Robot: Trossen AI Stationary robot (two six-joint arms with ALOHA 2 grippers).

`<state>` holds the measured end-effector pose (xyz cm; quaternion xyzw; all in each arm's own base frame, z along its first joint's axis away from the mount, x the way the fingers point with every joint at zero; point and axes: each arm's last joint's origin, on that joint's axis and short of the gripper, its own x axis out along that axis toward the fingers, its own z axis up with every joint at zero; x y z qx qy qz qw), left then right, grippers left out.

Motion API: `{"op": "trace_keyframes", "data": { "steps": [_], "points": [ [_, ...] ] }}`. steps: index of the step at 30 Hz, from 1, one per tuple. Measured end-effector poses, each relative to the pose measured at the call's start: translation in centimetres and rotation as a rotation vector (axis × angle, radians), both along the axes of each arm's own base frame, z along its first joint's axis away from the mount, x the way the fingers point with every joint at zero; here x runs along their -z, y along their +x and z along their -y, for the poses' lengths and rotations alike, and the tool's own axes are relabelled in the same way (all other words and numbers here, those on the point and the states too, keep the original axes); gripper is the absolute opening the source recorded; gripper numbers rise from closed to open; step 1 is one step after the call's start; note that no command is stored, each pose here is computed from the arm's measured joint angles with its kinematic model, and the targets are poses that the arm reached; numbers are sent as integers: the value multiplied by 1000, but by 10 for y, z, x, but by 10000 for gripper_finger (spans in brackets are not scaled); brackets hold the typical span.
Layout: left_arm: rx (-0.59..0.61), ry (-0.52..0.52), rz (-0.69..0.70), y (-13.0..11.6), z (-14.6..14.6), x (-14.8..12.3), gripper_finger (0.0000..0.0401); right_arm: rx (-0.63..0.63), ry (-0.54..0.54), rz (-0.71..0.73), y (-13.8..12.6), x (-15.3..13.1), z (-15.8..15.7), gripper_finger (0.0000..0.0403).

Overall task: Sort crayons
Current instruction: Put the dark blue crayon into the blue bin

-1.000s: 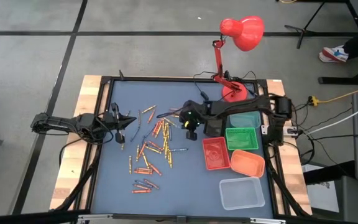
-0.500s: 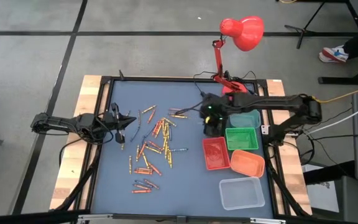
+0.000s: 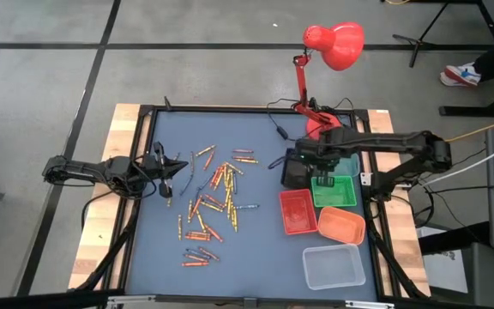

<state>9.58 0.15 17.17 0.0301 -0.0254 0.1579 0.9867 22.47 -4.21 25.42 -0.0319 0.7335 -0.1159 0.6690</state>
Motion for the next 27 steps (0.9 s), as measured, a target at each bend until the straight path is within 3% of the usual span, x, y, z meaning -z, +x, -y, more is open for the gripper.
{"op": "trace_keyframes", "data": {
  "steps": [4, 9, 21, 27],
  "points": [
    [0, 0, 0, 0, 0, 0, 2, -10, -86, -105, -13, 17, 1, 24],
    [1, -17, 6, 0, 0, 0, 2, 7, -102, -173, -26, 34, 5, 24],
    [109, -309, 83, 1, 3, 0, 14, 47, -88, -241, -38, 49, 12, 24],
    [129, -407, 60, 4, 4, 4, 56, 48, -91, -222, -36, 50, 12, 68]
  ]
}}
